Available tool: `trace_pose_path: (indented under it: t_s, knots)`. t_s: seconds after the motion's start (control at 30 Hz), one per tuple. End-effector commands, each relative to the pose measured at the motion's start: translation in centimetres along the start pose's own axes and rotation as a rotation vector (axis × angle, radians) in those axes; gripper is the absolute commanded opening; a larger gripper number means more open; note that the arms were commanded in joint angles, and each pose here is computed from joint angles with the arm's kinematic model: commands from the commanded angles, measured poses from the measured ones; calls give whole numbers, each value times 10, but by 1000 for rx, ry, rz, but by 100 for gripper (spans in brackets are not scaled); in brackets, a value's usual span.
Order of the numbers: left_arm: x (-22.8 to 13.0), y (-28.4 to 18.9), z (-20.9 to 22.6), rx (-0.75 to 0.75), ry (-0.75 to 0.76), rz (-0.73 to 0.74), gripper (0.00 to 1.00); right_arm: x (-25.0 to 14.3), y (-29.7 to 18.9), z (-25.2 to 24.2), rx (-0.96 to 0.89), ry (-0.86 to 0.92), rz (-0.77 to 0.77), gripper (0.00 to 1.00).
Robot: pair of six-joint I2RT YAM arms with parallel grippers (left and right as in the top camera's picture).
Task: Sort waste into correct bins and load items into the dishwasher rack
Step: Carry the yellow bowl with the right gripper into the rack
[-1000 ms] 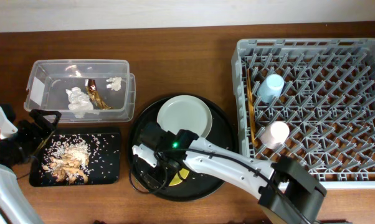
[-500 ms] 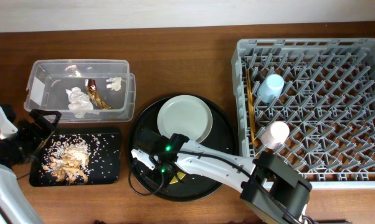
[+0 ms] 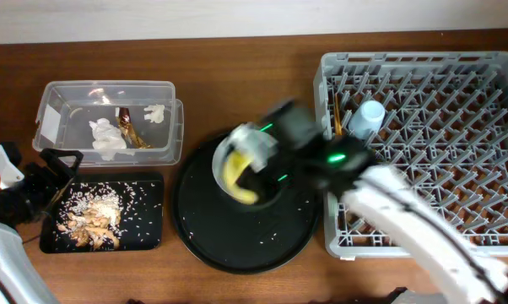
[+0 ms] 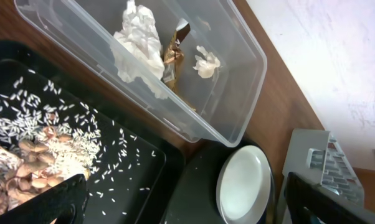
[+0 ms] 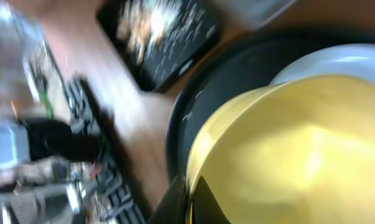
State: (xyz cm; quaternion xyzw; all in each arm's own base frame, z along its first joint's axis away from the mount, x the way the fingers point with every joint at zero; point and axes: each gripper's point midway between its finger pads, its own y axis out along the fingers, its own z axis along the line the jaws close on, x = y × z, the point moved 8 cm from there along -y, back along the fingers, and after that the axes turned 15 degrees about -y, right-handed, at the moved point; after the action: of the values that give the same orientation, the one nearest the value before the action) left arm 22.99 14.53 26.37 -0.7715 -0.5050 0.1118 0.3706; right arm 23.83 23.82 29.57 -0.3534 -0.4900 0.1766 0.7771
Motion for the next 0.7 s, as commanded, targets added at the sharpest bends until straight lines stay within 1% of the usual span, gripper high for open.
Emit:
trace_pose_path:
  t_s: [0.0, 0.07, 0.13, 0.17, 0.2, 0.23, 0.27, 0.33, 0.43, 0.57, 0.67]
  knots:
    - [2, -4, -4, -13, 6, -10, 100, -7, -89, -57, -27, 85, -270, 4]
    - [2, -4, -4, -13, 6, -10, 100, -26, -128, -100, -67, 137, -397, 4]
    - [2, -4, -4, -13, 6, -10, 100, -62, -181, -173, -185, 178, -581, 4]
    - [2, -4, -4, -12, 6, -10, 100, -78, -197, -199, -167, 150, -671, 4]
    - [2, -3, -4, -13, 6, -10, 100, -90, -206, -217, -141, 127, -731, 4]
    - [2, -4, -4, -13, 6, -10, 100, -111, -211, -245, -126, 153, -780, 4]
    - [2, -4, -4, -13, 6, -10, 100, -135, -209, -274, -103, 196, -817, 4]
    - [2, -4, -4, -13, 6, -10, 100, -173, -195, -312, -26, 212, -870, 4]
    - [2, -4, -4, -13, 6, -10, 100, -213, -176, -339, -15, 315, -883, 4]
    - [2, -4, -4, -13, 6, -10, 100, -228, -182, -341, -34, 369, -894, 4]
    - [2, -4, -4, -13, 6, -10, 100, -248, -191, -338, -32, 481, -914, 6]
